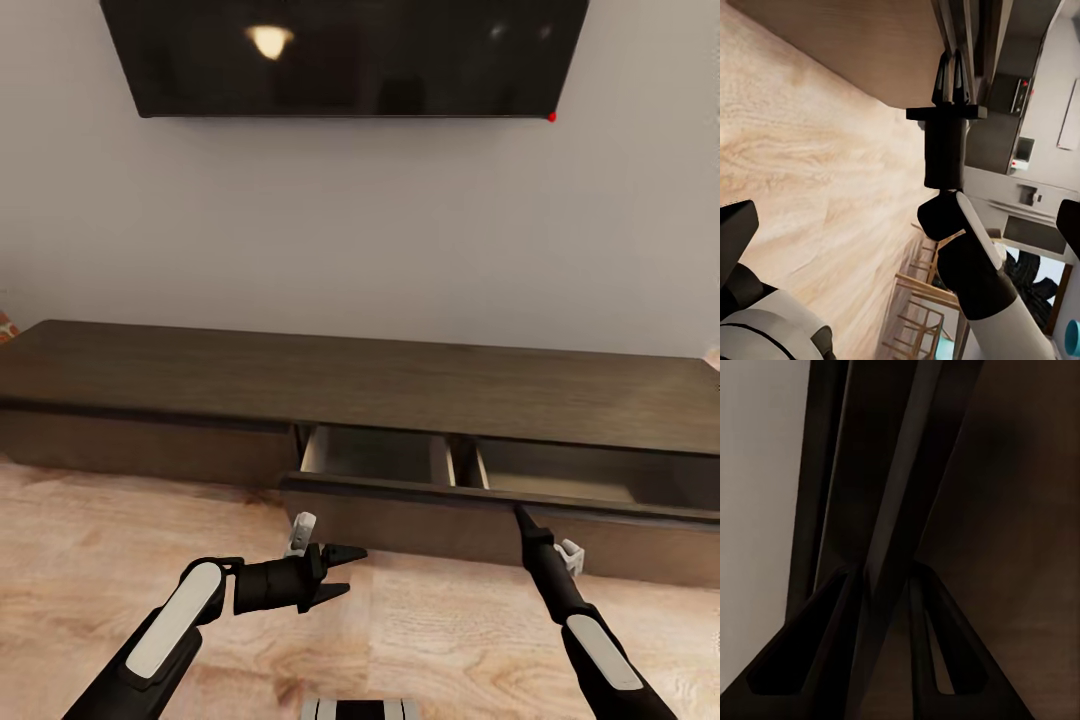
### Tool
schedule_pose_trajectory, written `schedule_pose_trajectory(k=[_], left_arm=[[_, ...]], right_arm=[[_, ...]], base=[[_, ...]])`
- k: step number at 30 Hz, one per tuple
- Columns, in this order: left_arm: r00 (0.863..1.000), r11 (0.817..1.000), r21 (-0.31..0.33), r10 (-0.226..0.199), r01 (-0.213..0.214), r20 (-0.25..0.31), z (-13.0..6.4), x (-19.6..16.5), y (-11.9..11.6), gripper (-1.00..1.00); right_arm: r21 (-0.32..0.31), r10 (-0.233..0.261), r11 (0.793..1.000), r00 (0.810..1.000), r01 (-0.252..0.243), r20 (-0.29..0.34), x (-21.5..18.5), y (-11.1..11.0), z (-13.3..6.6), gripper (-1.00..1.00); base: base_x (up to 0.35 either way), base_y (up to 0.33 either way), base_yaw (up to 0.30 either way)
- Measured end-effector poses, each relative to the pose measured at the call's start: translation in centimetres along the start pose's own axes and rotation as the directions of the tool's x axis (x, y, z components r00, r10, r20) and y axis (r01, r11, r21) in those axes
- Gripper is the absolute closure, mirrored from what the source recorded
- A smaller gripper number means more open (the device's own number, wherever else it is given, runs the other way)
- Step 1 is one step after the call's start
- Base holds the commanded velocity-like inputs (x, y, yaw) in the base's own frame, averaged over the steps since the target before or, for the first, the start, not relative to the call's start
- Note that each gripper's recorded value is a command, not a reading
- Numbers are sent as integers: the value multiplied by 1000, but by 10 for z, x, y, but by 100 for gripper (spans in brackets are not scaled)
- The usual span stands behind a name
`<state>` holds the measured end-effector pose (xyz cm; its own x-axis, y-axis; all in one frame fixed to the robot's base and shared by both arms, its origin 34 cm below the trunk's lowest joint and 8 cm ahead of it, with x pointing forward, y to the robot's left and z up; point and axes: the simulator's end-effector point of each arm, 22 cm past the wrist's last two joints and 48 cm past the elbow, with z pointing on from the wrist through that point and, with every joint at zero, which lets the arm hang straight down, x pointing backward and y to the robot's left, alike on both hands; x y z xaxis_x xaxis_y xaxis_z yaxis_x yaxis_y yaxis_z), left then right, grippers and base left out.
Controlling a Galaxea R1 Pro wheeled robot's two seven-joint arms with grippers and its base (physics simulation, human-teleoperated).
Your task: Place each of the two pumpkins and all three candles from the living room inside a cabinet in the living room (use any cabinet), then make sure every cabinet is closed, and position the cauldron so it is next to a table in the living room.
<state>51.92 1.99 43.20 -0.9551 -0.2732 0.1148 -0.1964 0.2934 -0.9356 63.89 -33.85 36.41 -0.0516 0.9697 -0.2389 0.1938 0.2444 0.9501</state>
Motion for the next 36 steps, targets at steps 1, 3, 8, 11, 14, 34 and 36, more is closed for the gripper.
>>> schedule_pose_trajectory(k=[1, 3, 8, 11, 14, 34, 36], left_arm=[[1000, 1000, 0, 0, 0, 0, 0, 0, 0, -100], [1000, 1000, 0, 0, 0, 0, 0, 0, 0, -100], [1000, 1000, 0, 0, 0, 0, 0, 0, 0, -100], [1000, 1000, 0, 0, 0, 0, 0, 0, 0, -100], [1000, 1000, 0, 0, 0, 0, 0, 0, 0, -100], [1000, 1000, 0, 0, 0, 1, 0, 0, 0, -100], [1000, 1000, 0, 0, 0, 1, 0, 0, 0, -100]], right_arm=[[0, 0, 1000, 1000, 0, -1, 0, 0, 0, 100], [-1, -1, 1000, 1000, 1, -2, 1, 0, 0, 100], [-2, -1, 1000, 1000, 1, -6, 3, 1, 0, 100], [-2, -2, 1000, 1000, 2, -9, 4, 1, 0, 100], [-3, -2, 1000, 1000, 2, -11, 5, 1, 0, 100], [-5, -4, 1000, 1000, 4, -19, 8, 2, 1, 100], [-5, -5, 1000, 1000, 4, -21, 9, 2, 1, 100]], base=[[-171, 0, 0], [-171, 0, 0], [-171, 0, 0], [-171, 0, 0], [-171, 0, 0], [-105, 0, 0], [-137, 0, 0]])
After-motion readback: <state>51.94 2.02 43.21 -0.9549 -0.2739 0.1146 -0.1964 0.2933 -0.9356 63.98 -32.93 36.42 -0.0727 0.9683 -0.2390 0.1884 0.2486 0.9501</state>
